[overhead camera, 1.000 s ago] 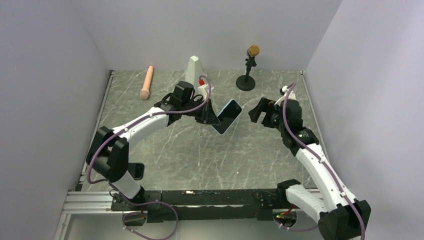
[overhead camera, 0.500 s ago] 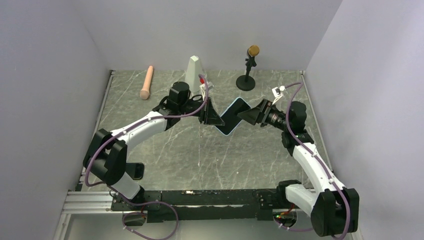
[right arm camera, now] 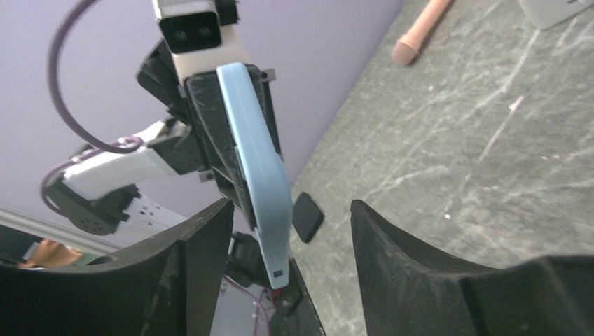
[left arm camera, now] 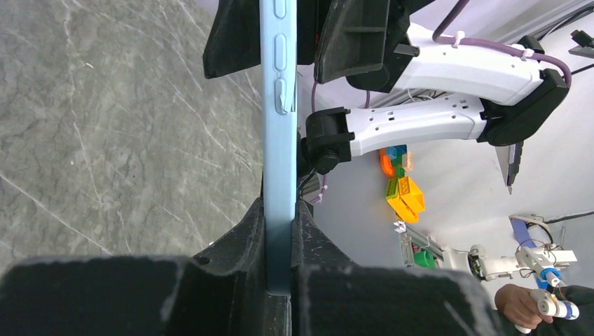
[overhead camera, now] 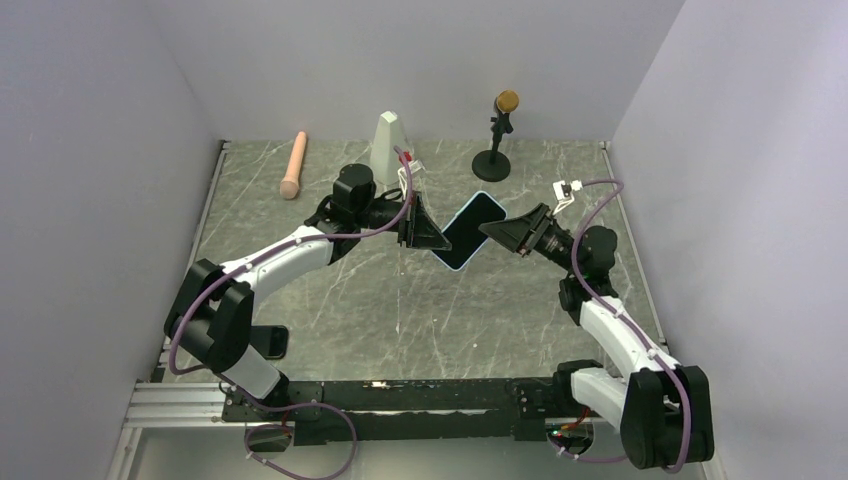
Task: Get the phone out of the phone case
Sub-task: Pick up the phone at the center of the board.
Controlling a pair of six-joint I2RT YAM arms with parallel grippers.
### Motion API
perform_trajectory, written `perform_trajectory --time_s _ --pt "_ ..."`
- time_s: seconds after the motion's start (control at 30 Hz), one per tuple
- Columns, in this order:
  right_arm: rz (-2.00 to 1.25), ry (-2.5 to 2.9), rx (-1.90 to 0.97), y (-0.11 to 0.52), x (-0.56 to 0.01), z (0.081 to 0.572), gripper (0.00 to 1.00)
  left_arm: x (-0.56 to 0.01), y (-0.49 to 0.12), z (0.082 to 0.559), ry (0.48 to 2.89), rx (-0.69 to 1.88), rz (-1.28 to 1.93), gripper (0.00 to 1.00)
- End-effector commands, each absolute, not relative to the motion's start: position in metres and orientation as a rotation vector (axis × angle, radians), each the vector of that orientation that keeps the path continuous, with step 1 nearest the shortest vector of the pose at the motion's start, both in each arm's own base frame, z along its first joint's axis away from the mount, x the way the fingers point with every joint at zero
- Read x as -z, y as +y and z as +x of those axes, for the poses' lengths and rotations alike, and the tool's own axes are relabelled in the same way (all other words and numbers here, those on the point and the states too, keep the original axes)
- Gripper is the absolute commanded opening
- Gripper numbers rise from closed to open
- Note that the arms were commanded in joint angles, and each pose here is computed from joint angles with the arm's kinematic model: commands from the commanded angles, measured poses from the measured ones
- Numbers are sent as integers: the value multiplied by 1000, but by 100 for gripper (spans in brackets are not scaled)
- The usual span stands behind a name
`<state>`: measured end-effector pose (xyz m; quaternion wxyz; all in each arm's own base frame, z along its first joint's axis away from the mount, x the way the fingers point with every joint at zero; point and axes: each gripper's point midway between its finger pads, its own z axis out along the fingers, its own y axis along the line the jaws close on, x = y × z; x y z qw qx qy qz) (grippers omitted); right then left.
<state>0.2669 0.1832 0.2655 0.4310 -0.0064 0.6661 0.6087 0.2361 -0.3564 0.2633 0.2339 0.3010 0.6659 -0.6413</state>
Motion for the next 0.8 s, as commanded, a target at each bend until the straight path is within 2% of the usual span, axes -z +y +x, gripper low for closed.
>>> perform_trajectory --time_s 0.0,0.2,0.53,0.6,0.63,0.67,0.73,0.77 --pt "-18 1491 -1589 181 -298 264 62 -301 -354 226 1646 1764 922 0" --pt "-16 1415 -1685 182 -307 261 54 -299 -355 225 1654 1767 921 0" --pt "-11 1445 -1713 188 -297 264 13 -290 -358 236 1752 1689 865 0" --pt "-17 1451 -1697 188 -297 264 0 -292 -357 235 1742 1686 868 0" --pt "-18 1462 -1689 188 -296 264 0 -294 -356 234 1733 1690 869 3" --pt "-19 1472 -1679 189 -296 265 0 -297 -356 232 1726 1692 869 10" --pt "-15 1497 -1663 189 -294 267 0 -299 -355 231 1722 1689 873 34" --pt "-21 1501 -1654 189 -294 268 0 -301 -354 230 1722 1681 876 42"
